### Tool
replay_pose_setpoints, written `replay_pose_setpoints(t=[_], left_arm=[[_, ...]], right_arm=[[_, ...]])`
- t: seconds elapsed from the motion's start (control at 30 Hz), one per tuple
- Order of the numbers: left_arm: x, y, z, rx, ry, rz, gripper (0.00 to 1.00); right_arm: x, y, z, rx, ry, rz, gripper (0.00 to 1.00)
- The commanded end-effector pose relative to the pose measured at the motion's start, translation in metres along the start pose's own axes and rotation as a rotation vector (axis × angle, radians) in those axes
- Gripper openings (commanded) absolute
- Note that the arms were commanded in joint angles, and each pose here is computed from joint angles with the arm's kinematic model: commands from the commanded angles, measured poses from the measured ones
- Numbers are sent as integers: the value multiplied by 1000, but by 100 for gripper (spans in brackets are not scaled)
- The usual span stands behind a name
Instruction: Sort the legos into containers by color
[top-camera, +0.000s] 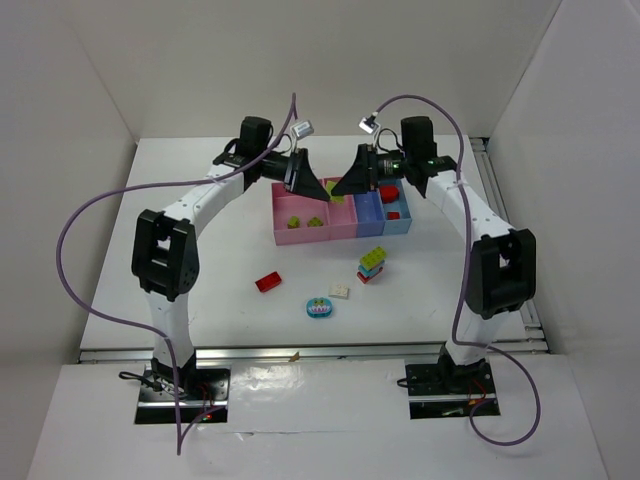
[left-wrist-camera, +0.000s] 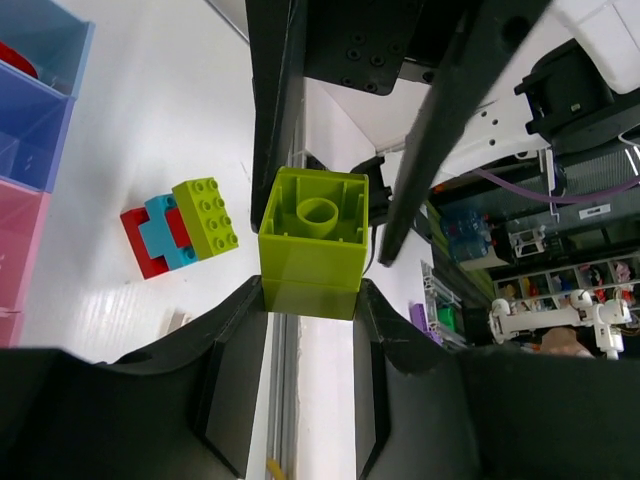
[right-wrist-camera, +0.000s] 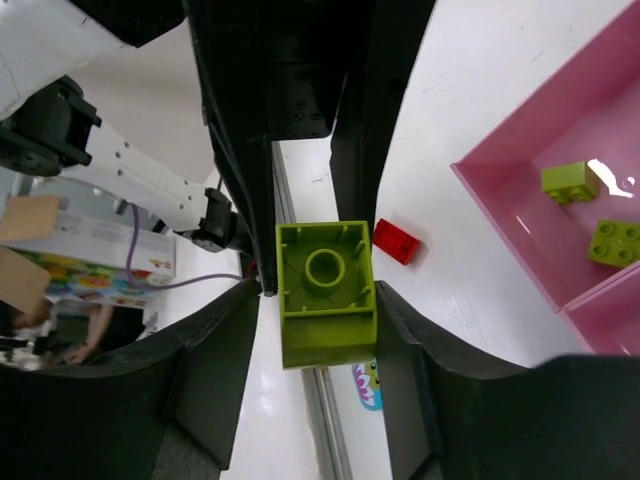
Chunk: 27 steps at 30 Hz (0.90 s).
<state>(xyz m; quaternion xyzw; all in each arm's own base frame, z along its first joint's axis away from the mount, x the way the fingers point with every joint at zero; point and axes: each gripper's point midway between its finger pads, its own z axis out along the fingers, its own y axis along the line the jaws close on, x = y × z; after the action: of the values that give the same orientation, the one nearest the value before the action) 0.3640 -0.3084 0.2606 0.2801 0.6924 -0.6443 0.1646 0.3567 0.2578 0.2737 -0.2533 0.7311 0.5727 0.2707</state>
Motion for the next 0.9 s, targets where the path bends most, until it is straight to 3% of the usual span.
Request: replay_pose_setpoints(t=[0.0, 0.2, 0.37, 0.4, 0.43, 0.87], left_arm=[[-4, -5, -5, 4, -4, 54, 0], [-3, -7, -5, 4, -4, 54, 0], [4, -6, -6, 2, 2, 44, 0], [7, -1, -9, -6, 0, 17, 0], [11, 1, -9, -7, 3, 14, 0], [54, 49, -46, -133, -59, -149, 0]], right_arm=[[-18, 12, -2, -40, -21, -61, 55], [-16, 9, -1, -41, -25, -73, 31], [-20, 15, -2, -49, -45, -59, 37], [-18, 14, -1, -50, -45, -51, 22], [-22, 19, -2, -56, -60, -66, 0], [-43, -2, -3, 90, -241, -37, 0]])
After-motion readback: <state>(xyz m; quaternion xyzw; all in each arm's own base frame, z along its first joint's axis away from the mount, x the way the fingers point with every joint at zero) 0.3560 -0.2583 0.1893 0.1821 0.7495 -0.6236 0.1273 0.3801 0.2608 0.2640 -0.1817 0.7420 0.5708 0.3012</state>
